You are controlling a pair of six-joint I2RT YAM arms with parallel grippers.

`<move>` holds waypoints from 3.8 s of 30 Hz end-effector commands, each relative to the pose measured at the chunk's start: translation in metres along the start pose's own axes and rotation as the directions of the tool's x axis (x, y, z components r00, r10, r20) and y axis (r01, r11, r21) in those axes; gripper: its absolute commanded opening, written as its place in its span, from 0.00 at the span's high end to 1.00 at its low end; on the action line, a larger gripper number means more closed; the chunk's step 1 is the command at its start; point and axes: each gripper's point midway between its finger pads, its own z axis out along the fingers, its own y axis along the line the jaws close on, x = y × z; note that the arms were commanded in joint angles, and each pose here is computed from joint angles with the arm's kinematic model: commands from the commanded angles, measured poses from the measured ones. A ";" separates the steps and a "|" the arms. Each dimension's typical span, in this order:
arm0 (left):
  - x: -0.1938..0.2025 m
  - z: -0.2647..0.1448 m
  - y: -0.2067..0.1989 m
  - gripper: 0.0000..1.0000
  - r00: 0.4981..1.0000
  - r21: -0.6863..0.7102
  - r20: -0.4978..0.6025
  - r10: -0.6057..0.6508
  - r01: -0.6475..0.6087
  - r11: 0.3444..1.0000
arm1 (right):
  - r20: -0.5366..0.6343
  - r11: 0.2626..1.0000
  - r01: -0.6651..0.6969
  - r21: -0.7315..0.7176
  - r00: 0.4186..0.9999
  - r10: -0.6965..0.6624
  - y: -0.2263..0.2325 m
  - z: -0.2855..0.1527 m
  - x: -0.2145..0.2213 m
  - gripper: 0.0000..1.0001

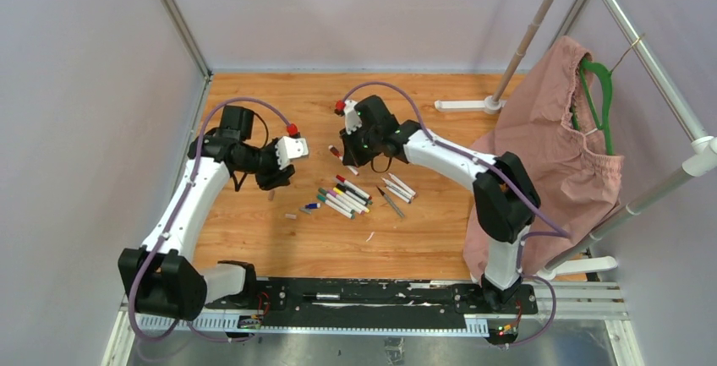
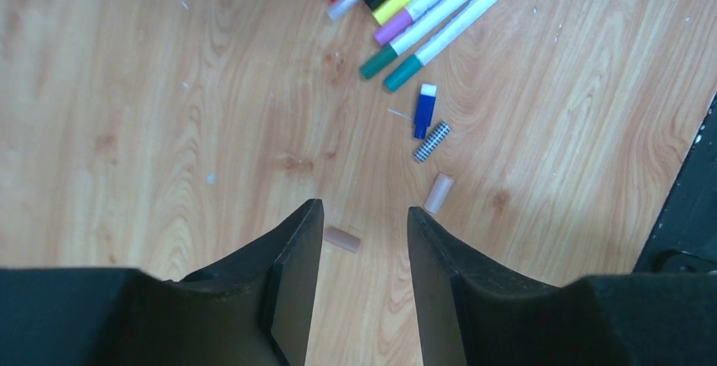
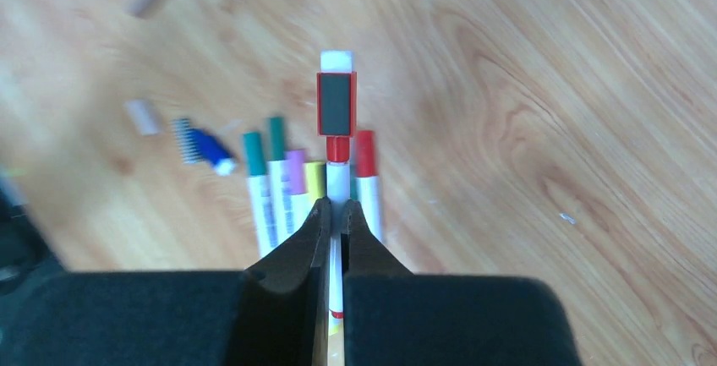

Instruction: Open the pen caps

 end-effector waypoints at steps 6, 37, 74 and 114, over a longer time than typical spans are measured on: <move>-0.039 -0.021 -0.018 0.54 0.851 -0.065 0.055 0.522 -0.519 0.852 | -0.095 0.840 -0.218 -0.496 0.976 0.197 0.105 -0.078 -0.007 1.00; -0.070 -0.013 -0.035 0.65 0.502 -0.095 -0.029 0.864 -0.862 0.498 | -0.208 0.640 -0.330 -0.694 0.943 0.261 0.177 -0.095 -0.034 1.00; -0.065 -0.014 0.008 1.00 0.541 -0.195 -0.216 0.813 -0.839 0.507 | -0.261 0.670 -0.433 -0.603 0.901 0.348 0.157 -0.099 0.026 1.00; 0.089 0.078 -0.005 0.96 0.807 0.218 -0.360 0.468 -0.414 0.883 | -0.188 0.929 -0.012 0.370 0.978 0.088 -0.059 -0.053 0.135 0.90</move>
